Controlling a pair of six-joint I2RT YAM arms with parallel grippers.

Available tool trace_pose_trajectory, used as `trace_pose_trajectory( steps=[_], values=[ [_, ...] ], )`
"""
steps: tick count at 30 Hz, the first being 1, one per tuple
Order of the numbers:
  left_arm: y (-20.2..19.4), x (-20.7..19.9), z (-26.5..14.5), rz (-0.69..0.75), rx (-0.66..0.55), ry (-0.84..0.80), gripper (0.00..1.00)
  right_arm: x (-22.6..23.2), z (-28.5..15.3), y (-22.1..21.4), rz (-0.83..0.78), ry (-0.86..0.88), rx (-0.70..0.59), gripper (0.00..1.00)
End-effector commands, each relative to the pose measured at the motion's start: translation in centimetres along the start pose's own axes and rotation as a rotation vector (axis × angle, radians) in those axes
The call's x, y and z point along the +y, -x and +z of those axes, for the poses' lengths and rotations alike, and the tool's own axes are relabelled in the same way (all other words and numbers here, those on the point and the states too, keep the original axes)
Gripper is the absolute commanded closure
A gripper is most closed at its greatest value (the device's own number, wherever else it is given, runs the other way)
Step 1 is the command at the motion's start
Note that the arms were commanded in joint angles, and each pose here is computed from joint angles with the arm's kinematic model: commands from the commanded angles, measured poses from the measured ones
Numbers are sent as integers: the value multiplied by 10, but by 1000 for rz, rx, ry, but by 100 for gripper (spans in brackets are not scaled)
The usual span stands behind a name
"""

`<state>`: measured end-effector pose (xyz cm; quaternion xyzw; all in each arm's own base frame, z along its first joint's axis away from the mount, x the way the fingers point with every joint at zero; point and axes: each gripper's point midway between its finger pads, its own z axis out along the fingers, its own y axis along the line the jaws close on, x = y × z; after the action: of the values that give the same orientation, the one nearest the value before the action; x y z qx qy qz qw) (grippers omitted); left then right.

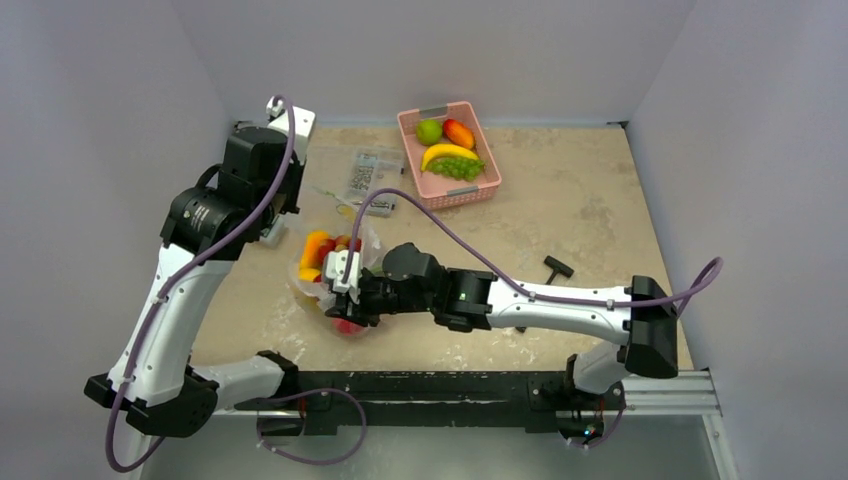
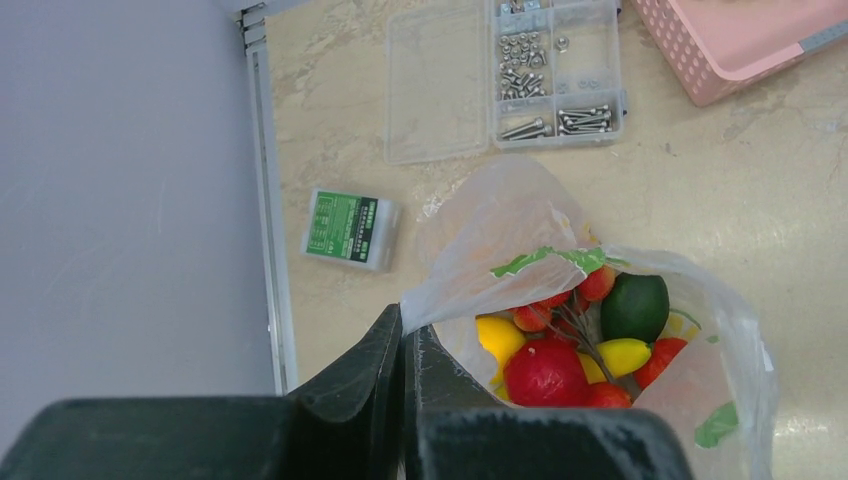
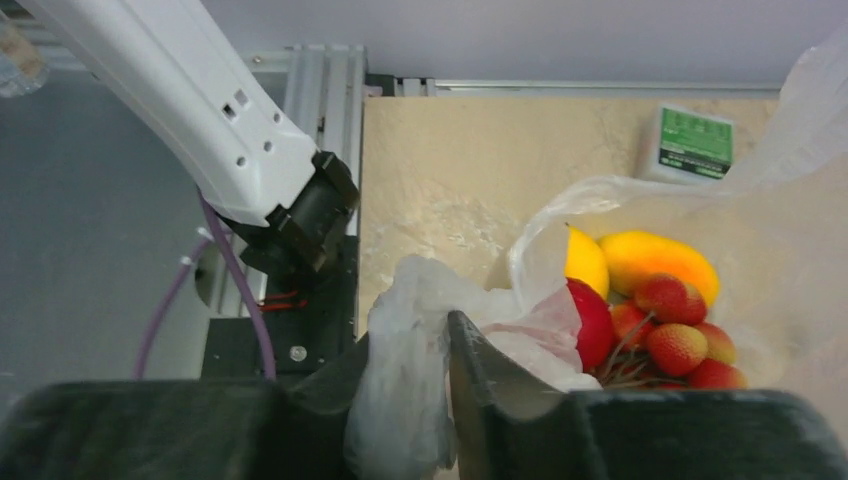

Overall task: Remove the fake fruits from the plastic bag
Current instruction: Adjust the plastic bag at the center of the board.

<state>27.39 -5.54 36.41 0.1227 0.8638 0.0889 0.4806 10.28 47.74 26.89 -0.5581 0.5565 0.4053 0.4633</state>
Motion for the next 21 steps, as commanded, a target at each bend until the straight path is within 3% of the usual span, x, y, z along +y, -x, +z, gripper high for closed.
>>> trace_pose_trajectory(
  steps=[1, 2, 10, 17, 18, 19, 21],
  values=[
    [16, 16, 0, -7, -59, 60, 100, 9, -11, 20, -21, -52, -69, 94],
    [19, 19, 2, -7, -65, 66, 100, 18, -14, 12, -3, -38, -64, 100],
    [28, 37, 33, 32, -48, 124, 100, 67, -42, -82, 169, -1, 88, 100],
    [29, 43, 49, 97, 34, 171, 100, 70, -53, -92, 202, -12, 90, 100],
    [28, 43, 47, 69, 36, 177, 92, 69, -53, -90, 198, -14, 87, 100],
    [25, 44, 44, 33, 46, 187, 78, 68, -52, -86, 191, -14, 86, 100],
    [16, 45, 34, -52, 70, 206, 44, 65, -48, -80, 189, -28, 76, 100]
  ],
)
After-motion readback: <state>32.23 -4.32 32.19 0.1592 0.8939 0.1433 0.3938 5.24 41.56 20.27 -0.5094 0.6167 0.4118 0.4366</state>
